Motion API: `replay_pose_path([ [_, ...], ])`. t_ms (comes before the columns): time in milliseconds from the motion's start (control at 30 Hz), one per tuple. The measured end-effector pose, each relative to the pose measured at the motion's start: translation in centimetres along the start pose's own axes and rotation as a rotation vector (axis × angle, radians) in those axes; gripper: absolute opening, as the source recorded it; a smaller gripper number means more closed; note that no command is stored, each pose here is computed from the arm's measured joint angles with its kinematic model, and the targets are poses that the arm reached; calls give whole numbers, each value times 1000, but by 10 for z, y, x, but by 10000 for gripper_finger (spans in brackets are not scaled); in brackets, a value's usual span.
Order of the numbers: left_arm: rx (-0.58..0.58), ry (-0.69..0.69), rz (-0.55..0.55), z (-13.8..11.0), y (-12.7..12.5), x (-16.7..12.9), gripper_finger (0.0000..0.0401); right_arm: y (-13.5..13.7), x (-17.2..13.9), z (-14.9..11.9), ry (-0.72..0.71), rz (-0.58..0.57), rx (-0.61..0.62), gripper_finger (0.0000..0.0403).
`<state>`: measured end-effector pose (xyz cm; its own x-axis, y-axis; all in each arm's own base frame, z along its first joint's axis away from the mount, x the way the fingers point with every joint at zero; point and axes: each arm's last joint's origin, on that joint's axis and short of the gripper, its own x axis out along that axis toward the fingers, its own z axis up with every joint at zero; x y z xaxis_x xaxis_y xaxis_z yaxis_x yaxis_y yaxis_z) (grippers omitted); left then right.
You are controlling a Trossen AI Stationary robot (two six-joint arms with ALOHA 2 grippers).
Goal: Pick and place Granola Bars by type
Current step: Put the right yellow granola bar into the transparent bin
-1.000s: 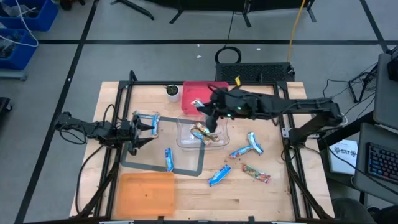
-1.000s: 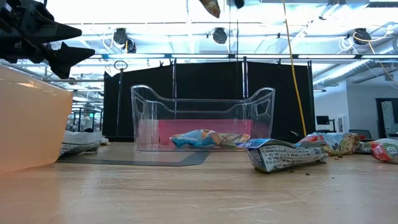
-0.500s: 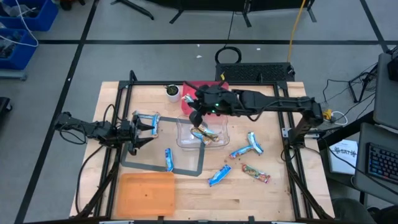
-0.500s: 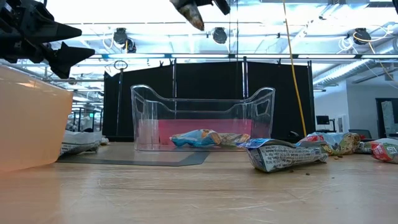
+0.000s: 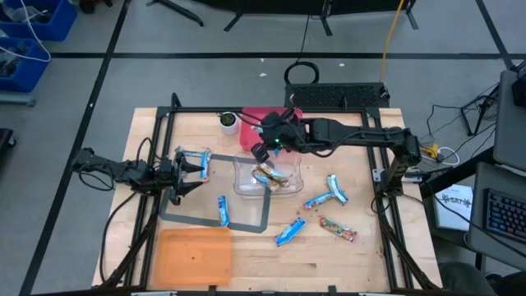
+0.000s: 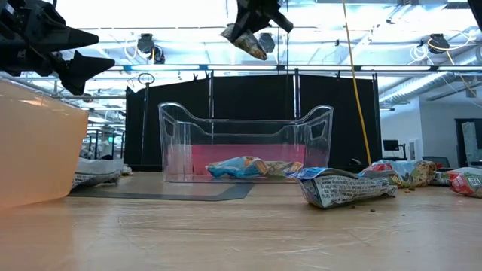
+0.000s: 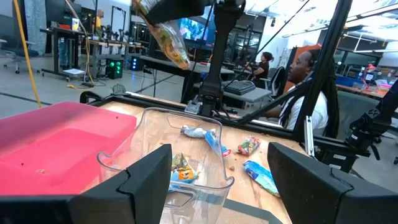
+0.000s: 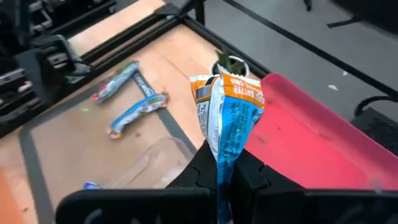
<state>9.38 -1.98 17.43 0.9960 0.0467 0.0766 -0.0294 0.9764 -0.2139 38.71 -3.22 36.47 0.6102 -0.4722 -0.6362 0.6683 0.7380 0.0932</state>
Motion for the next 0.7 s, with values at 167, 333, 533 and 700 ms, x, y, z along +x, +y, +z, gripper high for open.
replay_pose_path([
  [167,0,0,0,0,0,0,269,-1,5,-7,15,-31,14,4],
  [333,0,0,0,0,0,0,269,-5,21,-26,81,-70,14,4],
  [533,0,0,0,0,0,0,269,-9,32,-39,133,-74,8,4],
  [700,0,0,0,0,0,0,269,-4,49,-49,196,-47,-1,4],
])
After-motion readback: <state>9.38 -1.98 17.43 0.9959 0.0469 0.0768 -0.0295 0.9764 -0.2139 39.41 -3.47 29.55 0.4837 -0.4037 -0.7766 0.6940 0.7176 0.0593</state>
